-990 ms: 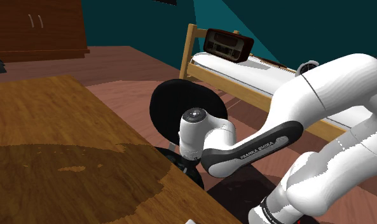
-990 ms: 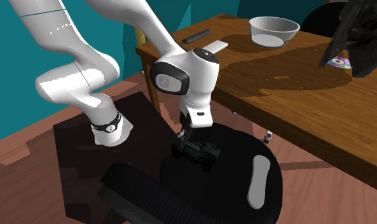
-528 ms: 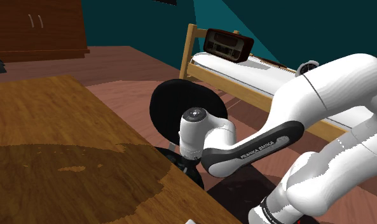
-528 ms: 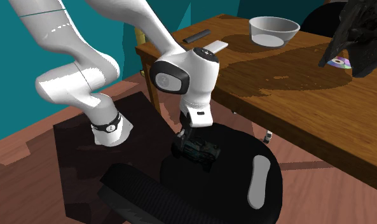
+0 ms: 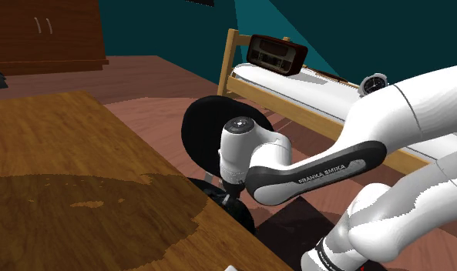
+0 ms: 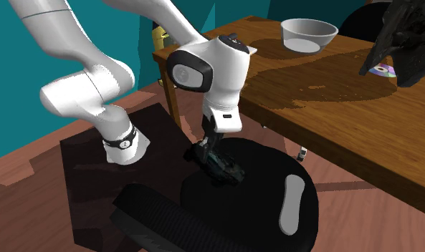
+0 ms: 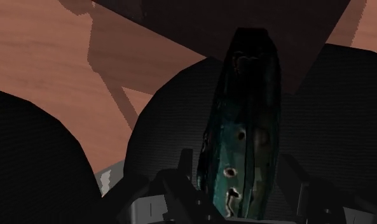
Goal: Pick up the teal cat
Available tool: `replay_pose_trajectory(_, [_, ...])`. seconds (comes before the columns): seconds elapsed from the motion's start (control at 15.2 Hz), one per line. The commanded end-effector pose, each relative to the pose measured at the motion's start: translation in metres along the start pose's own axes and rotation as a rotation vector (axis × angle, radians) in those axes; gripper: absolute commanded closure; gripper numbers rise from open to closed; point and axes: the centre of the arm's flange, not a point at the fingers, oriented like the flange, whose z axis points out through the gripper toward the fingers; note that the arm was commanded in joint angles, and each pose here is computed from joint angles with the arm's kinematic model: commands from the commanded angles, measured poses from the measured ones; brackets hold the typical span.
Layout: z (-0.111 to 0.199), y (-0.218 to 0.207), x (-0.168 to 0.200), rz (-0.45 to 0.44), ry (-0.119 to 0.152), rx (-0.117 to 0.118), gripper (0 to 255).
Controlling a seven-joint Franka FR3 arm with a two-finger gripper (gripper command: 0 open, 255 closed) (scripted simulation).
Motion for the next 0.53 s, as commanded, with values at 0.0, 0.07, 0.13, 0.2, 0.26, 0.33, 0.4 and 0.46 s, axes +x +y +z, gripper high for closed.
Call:
replay_pose_trajectory(0.0, [-0.011, 0.002, -0.001, 0.000, 0.000, 0.000, 255])
replay_pose_trajectory(0.07, [-0.017, 0.003, -0.002, 0.000, 0.000, 0.000, 255])
replay_pose_trajectory(0.13, [-0.022, 0.004, -0.002, 0.000, 0.000, 0.000, 255])
replay_pose_trajectory(0.2, [-0.027, 0.005, -0.003, 0.000, 0.000, 0.000, 255])
replay_pose_trajectory(0.26, [-0.032, 0.006, -0.003, 0.000, 0.000, 0.000, 255])
replay_pose_trajectory(0.33, [-0.037, 0.007, -0.004, 0.000, 0.000, 0.000, 255])
replay_pose_trajectory(0.4, [-0.038, 0.007, -0.004, 0.000, 0.000, 0.000, 255])
replay_pose_trajectory(0.46, [-0.038, 0.007, -0.004, 0.000, 0.000, 0.000, 255])
